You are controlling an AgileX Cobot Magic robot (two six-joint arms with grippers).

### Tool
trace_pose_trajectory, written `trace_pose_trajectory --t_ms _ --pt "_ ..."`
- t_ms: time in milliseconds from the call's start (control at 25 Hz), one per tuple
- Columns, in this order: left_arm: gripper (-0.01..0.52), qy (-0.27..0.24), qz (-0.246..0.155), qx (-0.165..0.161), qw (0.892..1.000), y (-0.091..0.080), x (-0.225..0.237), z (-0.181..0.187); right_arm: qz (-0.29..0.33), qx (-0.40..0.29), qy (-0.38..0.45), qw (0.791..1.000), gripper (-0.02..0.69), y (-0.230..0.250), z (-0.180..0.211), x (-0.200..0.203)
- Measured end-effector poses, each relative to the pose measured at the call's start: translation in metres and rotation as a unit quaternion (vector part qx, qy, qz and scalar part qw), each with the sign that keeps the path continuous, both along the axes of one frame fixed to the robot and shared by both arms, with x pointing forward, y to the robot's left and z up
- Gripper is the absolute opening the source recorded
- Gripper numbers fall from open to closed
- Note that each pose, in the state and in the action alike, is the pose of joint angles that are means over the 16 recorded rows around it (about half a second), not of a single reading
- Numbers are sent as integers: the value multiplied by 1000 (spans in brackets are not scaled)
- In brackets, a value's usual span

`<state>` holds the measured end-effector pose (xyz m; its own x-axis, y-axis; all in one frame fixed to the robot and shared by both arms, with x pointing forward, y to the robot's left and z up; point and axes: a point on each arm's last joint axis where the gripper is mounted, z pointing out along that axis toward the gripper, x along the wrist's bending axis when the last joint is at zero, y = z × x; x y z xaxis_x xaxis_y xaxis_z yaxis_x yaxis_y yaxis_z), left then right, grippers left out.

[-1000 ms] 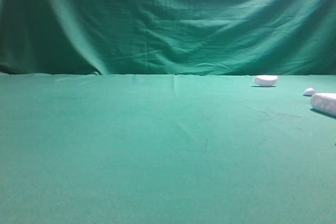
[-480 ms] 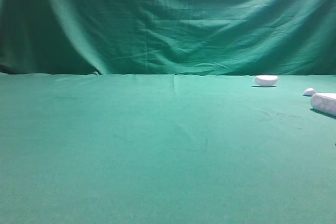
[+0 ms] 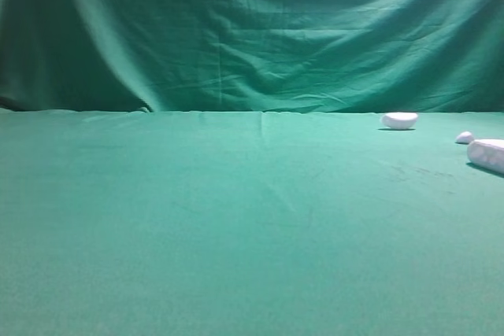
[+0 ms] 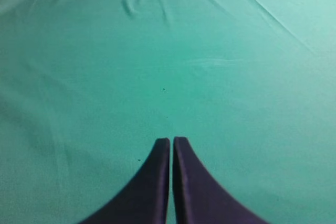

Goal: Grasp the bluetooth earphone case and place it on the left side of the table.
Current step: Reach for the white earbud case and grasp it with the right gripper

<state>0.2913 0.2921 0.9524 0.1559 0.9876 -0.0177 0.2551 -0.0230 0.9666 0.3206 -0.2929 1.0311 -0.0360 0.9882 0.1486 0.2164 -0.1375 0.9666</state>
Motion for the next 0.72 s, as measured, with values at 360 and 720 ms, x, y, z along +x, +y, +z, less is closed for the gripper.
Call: trace_pose_trajectory --t_ms 360,720 --pt "0 0 0 0 1000 0 0 0 31 -27 242 969 0 9 23 66" --pt "0 0 0 0 1000 0 0 0 101 -120 383 911 75 30 0 138"
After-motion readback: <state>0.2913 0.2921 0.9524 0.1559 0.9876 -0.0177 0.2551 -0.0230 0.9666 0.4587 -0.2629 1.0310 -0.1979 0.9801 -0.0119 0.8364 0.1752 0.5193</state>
